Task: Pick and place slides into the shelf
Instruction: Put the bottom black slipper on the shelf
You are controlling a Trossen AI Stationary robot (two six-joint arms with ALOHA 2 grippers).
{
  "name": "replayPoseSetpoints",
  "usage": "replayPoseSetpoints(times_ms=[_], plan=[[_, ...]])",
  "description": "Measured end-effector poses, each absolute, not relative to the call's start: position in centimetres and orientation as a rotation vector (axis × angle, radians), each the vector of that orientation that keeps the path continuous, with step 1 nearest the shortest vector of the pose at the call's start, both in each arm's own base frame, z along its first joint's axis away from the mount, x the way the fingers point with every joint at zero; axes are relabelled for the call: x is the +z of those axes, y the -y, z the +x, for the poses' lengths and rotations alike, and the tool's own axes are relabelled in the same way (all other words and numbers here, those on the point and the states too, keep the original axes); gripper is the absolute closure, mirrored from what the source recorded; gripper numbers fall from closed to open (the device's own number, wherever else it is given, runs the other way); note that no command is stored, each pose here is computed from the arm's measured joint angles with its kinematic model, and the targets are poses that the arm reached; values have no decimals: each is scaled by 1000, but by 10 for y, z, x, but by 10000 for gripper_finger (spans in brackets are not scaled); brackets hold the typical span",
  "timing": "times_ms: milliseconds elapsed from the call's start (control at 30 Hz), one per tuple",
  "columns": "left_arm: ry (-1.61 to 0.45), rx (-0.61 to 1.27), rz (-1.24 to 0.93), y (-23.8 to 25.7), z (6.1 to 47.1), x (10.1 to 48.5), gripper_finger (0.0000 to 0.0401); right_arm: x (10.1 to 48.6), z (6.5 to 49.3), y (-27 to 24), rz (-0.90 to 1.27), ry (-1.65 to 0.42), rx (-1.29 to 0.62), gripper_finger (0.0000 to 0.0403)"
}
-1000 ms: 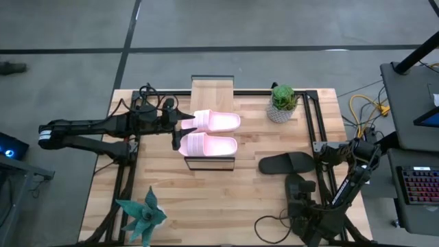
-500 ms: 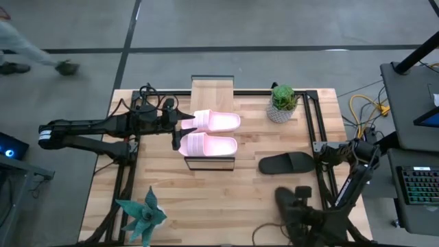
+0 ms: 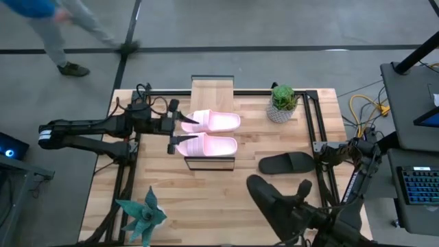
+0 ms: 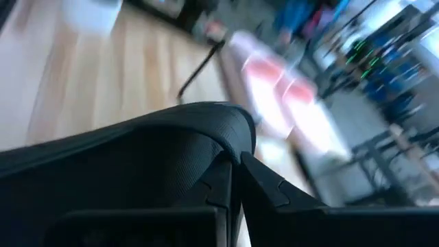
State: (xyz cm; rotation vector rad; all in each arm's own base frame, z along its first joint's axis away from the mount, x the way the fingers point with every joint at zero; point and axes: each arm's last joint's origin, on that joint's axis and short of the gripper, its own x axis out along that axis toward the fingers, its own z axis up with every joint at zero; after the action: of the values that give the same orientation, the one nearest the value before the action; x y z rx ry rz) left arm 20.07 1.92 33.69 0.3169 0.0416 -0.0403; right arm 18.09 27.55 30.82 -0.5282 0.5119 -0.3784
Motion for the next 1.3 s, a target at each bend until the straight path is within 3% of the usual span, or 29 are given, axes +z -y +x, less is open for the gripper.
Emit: replayPoseSetpoints(times_ms=[200, 367, 600, 1000, 1300], plan=[[30, -238, 400, -14, 207, 336, 202, 334, 191, -272, -556, -307, -457, 391], [101, -437, 460, -11, 224, 330, 202, 349, 204, -264, -582, -251, -522, 391], [246, -441, 596, -13, 253, 323, 202, 367, 222, -250, -511, -261, -585, 391], [584, -575, 753, -14, 300, 297, 202, 381, 228, -250, -445, -354, -524, 391], [616, -642, 757, -12, 348, 284, 202, 382, 242, -251, -450, -406, -480, 392]])
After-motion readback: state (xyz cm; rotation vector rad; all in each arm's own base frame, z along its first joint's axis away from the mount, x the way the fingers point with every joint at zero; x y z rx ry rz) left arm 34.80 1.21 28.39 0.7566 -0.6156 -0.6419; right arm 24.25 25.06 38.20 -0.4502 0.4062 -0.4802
